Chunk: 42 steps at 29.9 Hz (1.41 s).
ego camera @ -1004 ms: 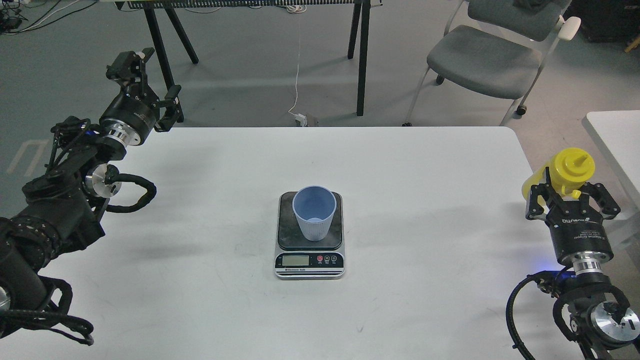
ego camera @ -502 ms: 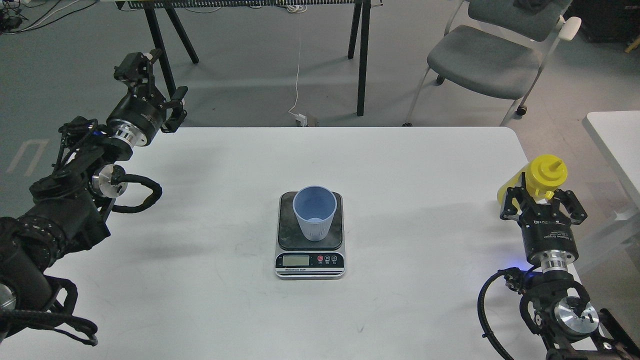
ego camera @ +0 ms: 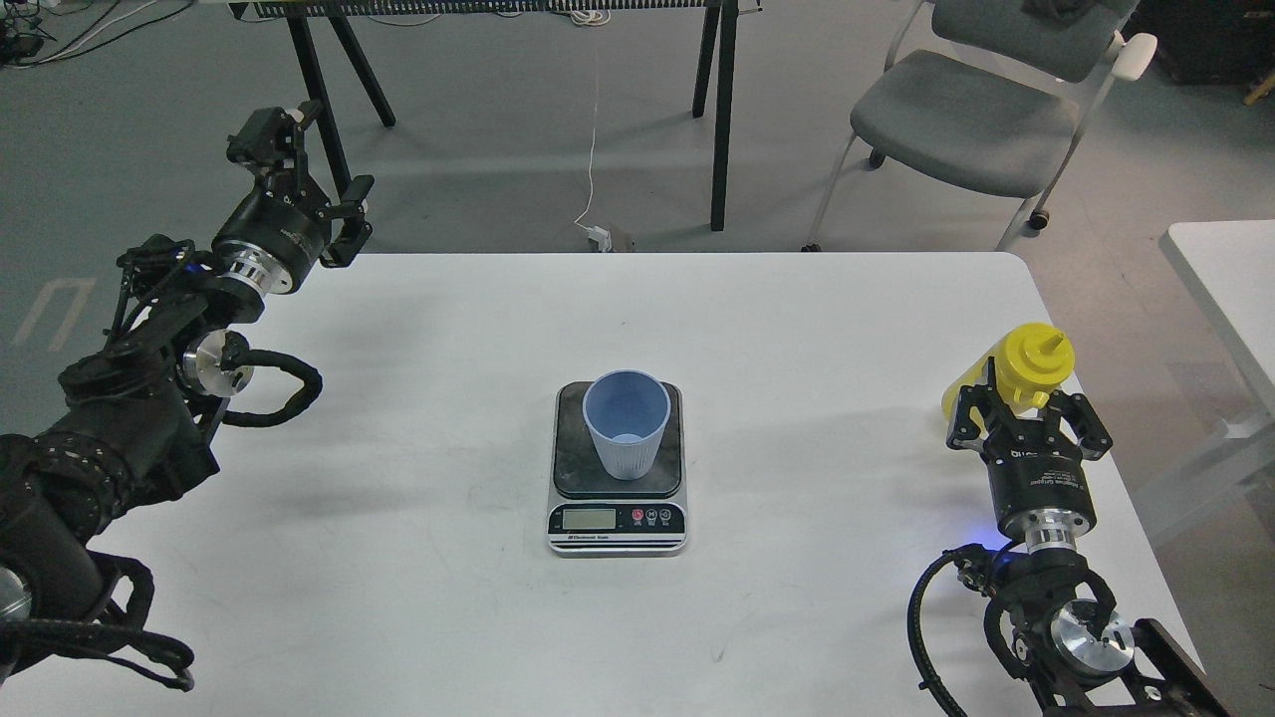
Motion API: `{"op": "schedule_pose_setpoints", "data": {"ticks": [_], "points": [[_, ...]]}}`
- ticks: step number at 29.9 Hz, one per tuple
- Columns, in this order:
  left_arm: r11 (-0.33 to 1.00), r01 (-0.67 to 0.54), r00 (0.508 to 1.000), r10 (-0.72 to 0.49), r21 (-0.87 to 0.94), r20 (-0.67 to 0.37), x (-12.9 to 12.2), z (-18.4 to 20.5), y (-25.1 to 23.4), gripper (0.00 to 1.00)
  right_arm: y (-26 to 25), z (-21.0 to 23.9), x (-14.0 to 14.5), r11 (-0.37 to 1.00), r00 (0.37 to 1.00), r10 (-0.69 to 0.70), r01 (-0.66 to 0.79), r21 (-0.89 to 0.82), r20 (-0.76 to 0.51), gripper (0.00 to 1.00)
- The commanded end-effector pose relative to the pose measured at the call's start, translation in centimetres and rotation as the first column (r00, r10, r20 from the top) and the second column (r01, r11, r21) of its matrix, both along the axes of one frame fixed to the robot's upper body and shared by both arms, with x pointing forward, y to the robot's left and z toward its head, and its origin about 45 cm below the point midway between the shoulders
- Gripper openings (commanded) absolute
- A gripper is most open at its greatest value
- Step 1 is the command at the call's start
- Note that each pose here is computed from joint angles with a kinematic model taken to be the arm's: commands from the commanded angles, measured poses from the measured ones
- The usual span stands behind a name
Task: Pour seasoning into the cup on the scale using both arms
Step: 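Lower the yellow bottle onto the table beside the right gripper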
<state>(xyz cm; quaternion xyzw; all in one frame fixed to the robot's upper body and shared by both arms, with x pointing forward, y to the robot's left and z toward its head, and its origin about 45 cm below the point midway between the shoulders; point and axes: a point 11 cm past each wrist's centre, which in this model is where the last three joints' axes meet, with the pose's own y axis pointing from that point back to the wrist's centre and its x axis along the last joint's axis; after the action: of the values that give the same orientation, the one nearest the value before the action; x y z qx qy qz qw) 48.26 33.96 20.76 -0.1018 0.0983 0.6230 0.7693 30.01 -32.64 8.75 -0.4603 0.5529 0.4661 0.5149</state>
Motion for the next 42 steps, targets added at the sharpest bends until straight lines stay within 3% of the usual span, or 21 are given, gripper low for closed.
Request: {"op": "schedule_pose_setpoints", "data": {"ticks": [1,29,33,34,35,36,42], "points": [[1.0,0.002,1.0,-0.002,-0.002,0.001,0.0,0.0,-0.2,0.93,0.0,0.1,0.1,1.0,1.0,-0.012,0.012,-0.001,0.005,0.32],[1.0,0.002,1.0,-0.002,0.0,-0.002,0.0,-0.1,-0.1,0.94,0.6,-1.2,0.3,0.999,0.991,-0.032,0.032,-0.002,-0.131,0.32],[1.0,0.001,1.0,-0.001,-0.001,0.0,0.0,0.0,-0.1,0.94,0.7,-1.0,0.3,1.0,0.992,-0.027,0.027,0.001,-0.121,0.42],[1.0,0.001,1.0,-0.001,-0.001,0.0,0.0,0.0,-0.1,0.94,0.7,-1.0,0.3,1.0,0.992,-0.025,0.026,0.001,-0.12,0.56],[1.0,0.001,1.0,-0.001,-0.001,0.0,0.0,0.0,-0.1,0.94,0.7,-1.0,0.3,1.0,0.992,-0.024,0.024,0.002,-0.12,0.76],[1.0,0.001,1.0,-0.001,-0.001,0.0,0.0,0.0,-0.1,0.94,0.8,-1.0,0.3,1.0,0.993,-0.021,0.022,0.004,-0.117,0.86],[1.0,0.0,1.0,0.0,-0.001,-0.003,-0.1,-0.2,0.0,0.94,1.2,-0.4,0.4,1.0,0.998,-0.005,0.005,0.005,-0.066,0.93]]}}
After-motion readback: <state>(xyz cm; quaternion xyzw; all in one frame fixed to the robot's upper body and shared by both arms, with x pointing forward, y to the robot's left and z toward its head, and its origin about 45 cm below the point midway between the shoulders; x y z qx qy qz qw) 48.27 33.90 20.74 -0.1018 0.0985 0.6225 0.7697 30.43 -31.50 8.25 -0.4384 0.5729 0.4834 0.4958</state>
